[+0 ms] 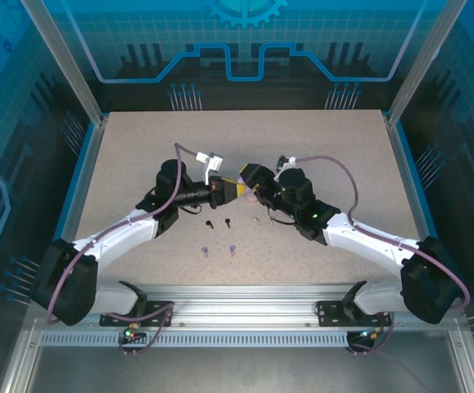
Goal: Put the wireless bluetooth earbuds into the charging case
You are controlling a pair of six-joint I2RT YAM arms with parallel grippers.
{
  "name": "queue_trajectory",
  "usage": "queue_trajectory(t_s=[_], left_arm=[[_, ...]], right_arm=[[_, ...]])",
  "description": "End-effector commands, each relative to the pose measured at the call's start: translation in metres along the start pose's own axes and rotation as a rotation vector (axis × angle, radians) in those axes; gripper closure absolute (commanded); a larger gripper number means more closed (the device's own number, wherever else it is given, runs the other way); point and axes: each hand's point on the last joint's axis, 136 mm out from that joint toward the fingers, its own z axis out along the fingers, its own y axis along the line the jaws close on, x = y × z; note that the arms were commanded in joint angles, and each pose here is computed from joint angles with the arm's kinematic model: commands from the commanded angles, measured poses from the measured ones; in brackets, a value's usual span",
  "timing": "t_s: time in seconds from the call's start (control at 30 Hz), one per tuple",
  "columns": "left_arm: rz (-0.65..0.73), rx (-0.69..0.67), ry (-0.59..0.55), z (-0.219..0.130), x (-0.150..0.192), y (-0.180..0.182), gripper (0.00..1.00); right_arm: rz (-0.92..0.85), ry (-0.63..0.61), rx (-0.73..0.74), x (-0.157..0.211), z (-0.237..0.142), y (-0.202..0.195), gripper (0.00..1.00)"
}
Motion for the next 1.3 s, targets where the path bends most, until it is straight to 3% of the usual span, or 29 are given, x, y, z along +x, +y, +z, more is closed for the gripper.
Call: queue_trajectory(t_s=[0.0, 0.3, 0.47, 0.63, 0.8, 1.0, 1.27], left_arm=[[0.030, 0.003, -0.003, 0.003, 0.003, 0.001, 1.00], [0.027, -0.017, -0.016, 0.005, 0.000, 0.003, 1.00], [0.018, -0.042, -0.040, 0.004, -0.002, 0.006, 0.79], [0.021, -0.053, -0.054, 0.005, -0.001, 0.005, 0.68], [0.015, -0.064, -0.086, 0.004, -0.003, 0.006, 0.68], [0.011, -0.063, -0.105, 0.003, -0.002, 0.006, 0.78], [0.018, -0.051, -0.117, 0.002, -0.006, 0.001, 0.85]], right_arm=[[0.006, -0.010, -0.016, 0.002, 0.003, 0.003, 0.48], [0.017, -0.005, -0.022, 0.005, 0.006, 0.002, 0.60], [0.039, -0.033, -0.018, 0.004, 0.005, -0.001, 0.62], [0.044, -0.037, -0.010, 0.007, 0.006, -0.003, 0.63], [0.054, -0.045, -0.003, 0.009, 0.007, -0.006, 0.63], [0.058, -0.062, 0.004, 0.007, 0.006, -0.008, 0.63], [-0.011, -0.105, 0.011, -0.005, -0.011, -0.006, 0.49]])
